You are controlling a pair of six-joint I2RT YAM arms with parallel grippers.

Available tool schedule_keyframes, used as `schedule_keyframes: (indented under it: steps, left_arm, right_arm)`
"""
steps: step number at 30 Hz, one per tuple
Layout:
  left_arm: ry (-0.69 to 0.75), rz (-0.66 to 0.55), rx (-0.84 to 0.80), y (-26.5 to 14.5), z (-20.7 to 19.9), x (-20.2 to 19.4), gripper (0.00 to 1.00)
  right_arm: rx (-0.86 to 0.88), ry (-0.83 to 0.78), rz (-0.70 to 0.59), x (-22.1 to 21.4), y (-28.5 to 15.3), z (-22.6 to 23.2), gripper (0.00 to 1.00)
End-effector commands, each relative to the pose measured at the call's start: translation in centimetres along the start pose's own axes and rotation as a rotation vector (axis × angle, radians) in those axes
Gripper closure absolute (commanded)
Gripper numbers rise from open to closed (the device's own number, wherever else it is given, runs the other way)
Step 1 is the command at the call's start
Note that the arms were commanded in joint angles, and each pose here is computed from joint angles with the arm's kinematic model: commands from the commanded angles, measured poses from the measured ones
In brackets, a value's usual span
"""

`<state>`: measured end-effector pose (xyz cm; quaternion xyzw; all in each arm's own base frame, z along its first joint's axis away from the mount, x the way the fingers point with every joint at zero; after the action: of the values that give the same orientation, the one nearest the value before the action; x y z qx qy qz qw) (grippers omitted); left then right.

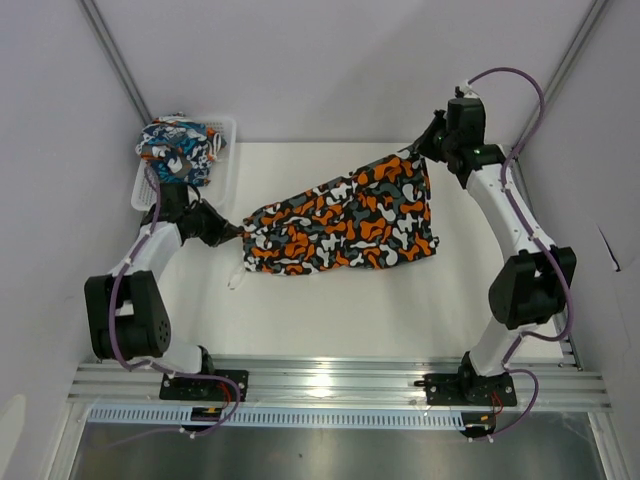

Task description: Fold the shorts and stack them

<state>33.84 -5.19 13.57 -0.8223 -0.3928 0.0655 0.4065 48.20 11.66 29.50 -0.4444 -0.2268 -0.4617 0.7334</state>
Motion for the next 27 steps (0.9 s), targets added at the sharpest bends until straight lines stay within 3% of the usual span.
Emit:
schedule_keyframes:
  steps: [1, 10, 20, 26, 27]
  left_arm:
    - [0.031, 0.006, -0.052, 1.0, -1.2, 1.8, 1.0]
    - [-0.041, 0.028, -0.043, 3.8, 0.1, 4.2, 1.0]
    - [-0.107, -0.007, -0.069, 4.3, 0.4, 6.5, 0.99]
    - [-0.106, -0.009, -0.061, 4.8, 0.5, 7.1, 0.83]
    - [-0.104, -0.011, -0.058, 4.9, 0.5, 7.2, 0.72]
  right_arm:
    - [0.108, -0.028, -0.087, 3.3, 0.9, 2.2, 1.0]
    - [0.151, -0.018, -0.033, 1.4, 6.7, 2.1, 1.0]
    - [0.099, -0.004, -0.002, -0.3, 11.6, 0.3, 1.0]
    - [0.078, 0.014, -0.005, -0.9, 13.5, -0.6, 1.0]
    - [0.066, 0.016, 0.004, -1.4, 14.2, -1.0, 0.99]
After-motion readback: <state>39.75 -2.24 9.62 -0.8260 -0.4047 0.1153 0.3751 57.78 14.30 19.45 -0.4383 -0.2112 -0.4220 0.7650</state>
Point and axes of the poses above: each gripper's point midway between its finger pads, its own y axis out along the fingers, its own z axis along the line the jaws close on, x = y × z, the point moved 2 cm from there along -y, back along the fingers, and after that the axes turned 2 degrees about y, right-handed, at the moved point
